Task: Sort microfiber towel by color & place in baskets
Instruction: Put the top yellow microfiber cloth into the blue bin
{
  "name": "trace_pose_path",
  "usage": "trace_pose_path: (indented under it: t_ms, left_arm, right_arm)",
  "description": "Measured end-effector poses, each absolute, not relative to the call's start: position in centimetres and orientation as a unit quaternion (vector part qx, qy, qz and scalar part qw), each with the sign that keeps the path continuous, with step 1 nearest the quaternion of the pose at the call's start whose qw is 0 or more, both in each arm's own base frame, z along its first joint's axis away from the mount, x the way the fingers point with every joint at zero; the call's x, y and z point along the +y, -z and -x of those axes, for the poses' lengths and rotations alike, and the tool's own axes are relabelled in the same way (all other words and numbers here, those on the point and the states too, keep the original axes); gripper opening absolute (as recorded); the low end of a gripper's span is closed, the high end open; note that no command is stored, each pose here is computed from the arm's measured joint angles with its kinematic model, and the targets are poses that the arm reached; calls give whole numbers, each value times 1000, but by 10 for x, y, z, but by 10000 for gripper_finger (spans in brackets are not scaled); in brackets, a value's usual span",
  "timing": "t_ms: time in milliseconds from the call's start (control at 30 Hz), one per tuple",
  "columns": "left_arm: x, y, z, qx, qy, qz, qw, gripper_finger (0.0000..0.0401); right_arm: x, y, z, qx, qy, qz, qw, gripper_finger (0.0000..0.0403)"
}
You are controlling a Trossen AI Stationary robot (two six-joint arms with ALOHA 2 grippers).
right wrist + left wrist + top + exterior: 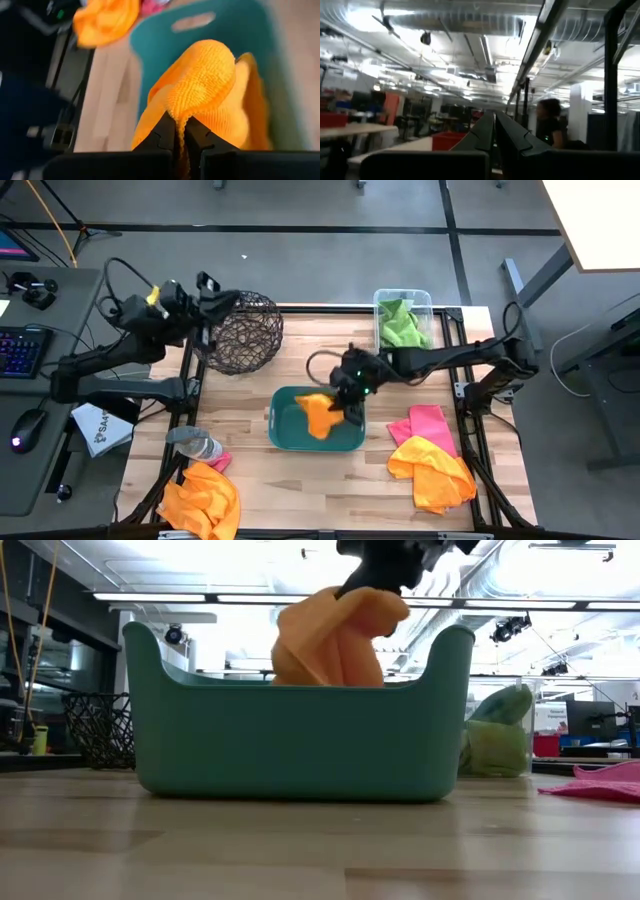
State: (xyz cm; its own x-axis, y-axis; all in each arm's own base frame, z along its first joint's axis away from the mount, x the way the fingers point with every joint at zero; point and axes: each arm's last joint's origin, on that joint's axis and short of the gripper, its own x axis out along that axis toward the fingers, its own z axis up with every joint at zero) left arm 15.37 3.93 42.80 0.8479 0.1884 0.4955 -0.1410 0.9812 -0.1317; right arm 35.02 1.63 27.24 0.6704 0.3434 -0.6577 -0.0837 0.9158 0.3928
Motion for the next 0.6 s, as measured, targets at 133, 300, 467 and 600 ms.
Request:
trace_pose_path:
  t_ms: [133, 300, 467, 600]
  left_arm:
    - [24, -421, -172, -239, -97, 50, 965, 6]
    - [1, -420, -200, -206, -111, 50, 971, 6]
    - [-23, -425, -225, -175, -140, 32, 974, 6]
    - [-38, -430, -238, -141, -178, 22, 974, 6]
  right_arm:
    - [33, -262, -350, 417, -138, -147, 886, 2]
    - [40, -259, -347, 436, -96, -114, 888, 44]
    - [47, -260, -345, 431, -87, -78, 895, 144]
    - [54, -261, -343, 427, -95, -29, 899, 227]
